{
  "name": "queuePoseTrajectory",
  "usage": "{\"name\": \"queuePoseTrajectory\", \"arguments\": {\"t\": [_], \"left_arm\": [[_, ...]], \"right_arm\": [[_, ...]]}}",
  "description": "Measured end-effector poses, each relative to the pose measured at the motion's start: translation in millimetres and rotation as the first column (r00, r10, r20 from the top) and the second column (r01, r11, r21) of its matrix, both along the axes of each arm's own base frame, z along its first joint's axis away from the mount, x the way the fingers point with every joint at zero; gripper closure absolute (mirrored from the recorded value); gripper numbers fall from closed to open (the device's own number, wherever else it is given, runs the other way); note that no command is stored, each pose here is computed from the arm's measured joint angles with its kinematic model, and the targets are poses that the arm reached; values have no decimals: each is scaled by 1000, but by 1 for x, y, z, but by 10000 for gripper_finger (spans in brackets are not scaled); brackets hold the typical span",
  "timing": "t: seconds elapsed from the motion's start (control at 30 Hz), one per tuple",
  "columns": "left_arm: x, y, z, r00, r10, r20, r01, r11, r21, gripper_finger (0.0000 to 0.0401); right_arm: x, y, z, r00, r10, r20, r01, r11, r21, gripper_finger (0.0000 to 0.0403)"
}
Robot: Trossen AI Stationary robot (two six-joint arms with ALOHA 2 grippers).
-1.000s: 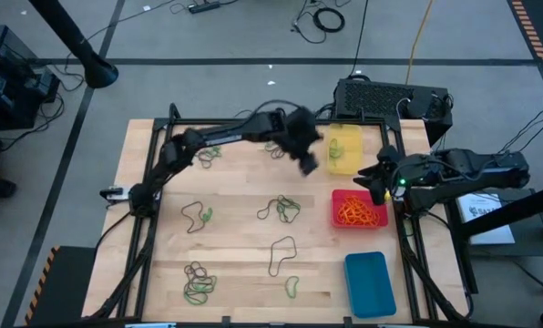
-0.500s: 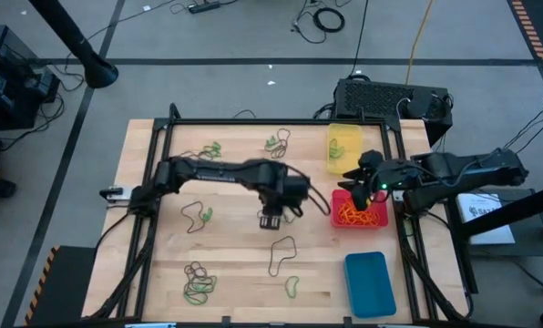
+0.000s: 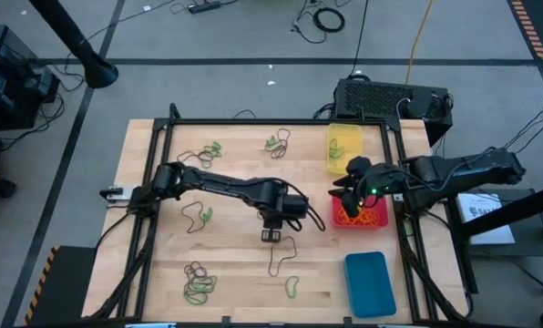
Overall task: Sort rubber bands into baskets
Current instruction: Put the green rubber band into the yellow bin
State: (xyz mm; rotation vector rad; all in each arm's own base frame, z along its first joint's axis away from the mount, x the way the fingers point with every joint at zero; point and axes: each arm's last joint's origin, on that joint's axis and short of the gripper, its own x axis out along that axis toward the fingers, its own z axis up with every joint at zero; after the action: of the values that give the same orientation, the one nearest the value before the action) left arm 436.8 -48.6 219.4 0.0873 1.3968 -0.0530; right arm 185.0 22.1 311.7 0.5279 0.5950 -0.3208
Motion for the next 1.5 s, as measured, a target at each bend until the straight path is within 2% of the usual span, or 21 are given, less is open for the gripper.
{"name": "queuePoseTrajectory", "arguments": {"t": [0.07,0.27,0.43,0.67,0.9,1.17,1.5], "left_arm": [[3,-1,-9,999,0,42,0,1000,5,274],[5,6,-23,998,-13,68,7,996,90,274],[7,14,-38,993,-71,99,63,995,78,274],[0,17,-59,986,-155,58,150,985,87,274],[4,17,-60,976,-184,114,173,980,97,274],[6,14,-63,936,-333,118,327,943,68,274],[6,15,-63,927,-354,120,347,935,75,274]], "right_arm": [[1,0,-1,1000,1,-6,-1,1000,0,234],[4,1,-3,1000,-1,-21,1,1000,0,234],[4,1,-4,1000,0,-23,0,1000,-2,234],[4,1,-4,1000,0,-25,0,1000,-3,234],[4,1,-4,1000,1,-25,-1,1000,-3,234],[4,1,-4,1000,-1,-25,1,1000,-1,234],[4,1,-4,1000,-14,-22,15,1000,16,234]]}}
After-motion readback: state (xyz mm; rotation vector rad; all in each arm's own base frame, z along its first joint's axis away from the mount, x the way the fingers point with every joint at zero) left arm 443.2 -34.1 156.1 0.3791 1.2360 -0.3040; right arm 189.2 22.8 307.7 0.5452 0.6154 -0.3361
